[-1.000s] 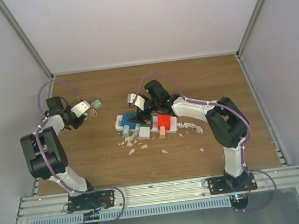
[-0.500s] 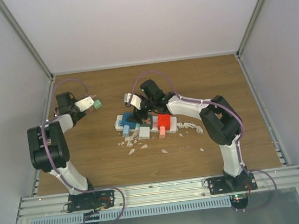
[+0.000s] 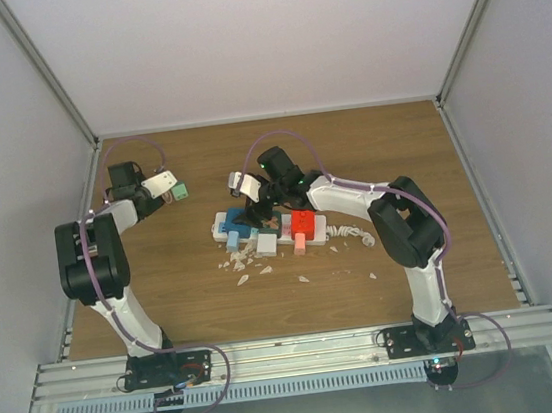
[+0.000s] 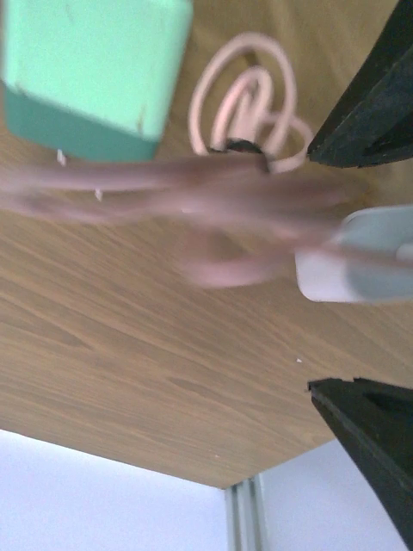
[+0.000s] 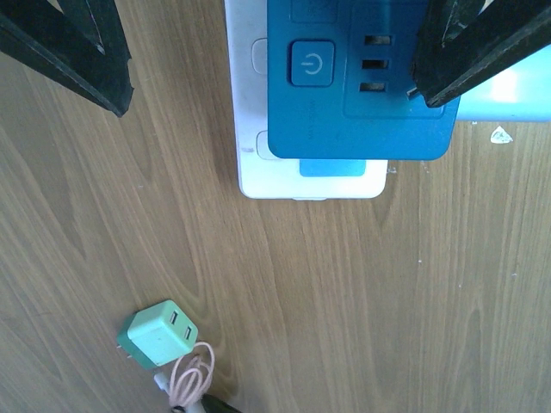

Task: Pull the plug off the socket

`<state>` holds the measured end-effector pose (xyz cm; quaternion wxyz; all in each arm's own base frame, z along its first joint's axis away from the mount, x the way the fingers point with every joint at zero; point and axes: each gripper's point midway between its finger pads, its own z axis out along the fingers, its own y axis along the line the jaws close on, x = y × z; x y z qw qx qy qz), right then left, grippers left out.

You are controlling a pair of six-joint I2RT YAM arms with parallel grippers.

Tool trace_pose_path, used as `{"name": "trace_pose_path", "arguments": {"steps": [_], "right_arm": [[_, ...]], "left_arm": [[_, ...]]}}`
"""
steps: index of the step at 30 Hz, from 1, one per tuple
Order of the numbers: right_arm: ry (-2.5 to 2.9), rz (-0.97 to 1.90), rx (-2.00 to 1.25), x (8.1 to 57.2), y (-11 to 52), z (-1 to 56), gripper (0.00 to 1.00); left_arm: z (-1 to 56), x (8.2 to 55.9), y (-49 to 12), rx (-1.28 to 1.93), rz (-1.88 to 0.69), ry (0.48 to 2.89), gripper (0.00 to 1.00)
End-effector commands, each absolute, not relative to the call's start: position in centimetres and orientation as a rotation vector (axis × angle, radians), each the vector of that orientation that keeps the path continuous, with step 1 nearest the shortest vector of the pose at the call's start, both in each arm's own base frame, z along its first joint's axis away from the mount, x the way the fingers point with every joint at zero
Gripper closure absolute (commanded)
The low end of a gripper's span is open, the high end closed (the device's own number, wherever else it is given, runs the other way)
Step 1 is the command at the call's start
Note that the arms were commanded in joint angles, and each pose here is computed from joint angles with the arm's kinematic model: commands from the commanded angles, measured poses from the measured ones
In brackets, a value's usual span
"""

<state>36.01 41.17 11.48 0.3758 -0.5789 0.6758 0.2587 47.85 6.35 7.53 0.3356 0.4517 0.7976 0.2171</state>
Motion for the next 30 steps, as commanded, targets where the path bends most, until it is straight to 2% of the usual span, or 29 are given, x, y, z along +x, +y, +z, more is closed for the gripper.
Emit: {"name": "trace_pose_path", "arguments": {"steps": [1,8,14,17,25,30], "right_arm": [[1.746,0.678,-1.55,34.3,41.6,10.6,0.09],[1.738,0.689,-1.583,33.8,41.7,10.3,0.08],[1.766,0.65,-1.603,34.1,41.3,9.1,0.11],[1.758,0.657,-1.61,33.9,41.4,9.3,0.08],[1.725,0.734,-1.637,32.8,41.6,10.3,0.03],[1.758,0.663,-1.616,33.8,41.3,9.5,0.15]], "left_arm": [[11.2,45.6,3.5,1.113,0.398,2.03,0.21],[13.6,42.3,0.0,1.098,0.161,2.001,0.11],[15.2,39.3,-3.0,1.101,0.047,1.968,0.09],[15.5,38.1,-4.3,1.089,-0.038,1.976,0.08],[14.8,36.3,-6.1,1.115,-0.072,1.981,0.01],[14.5,34.8,-8.0,1.135,-0.106,1.977,0.01]]}}
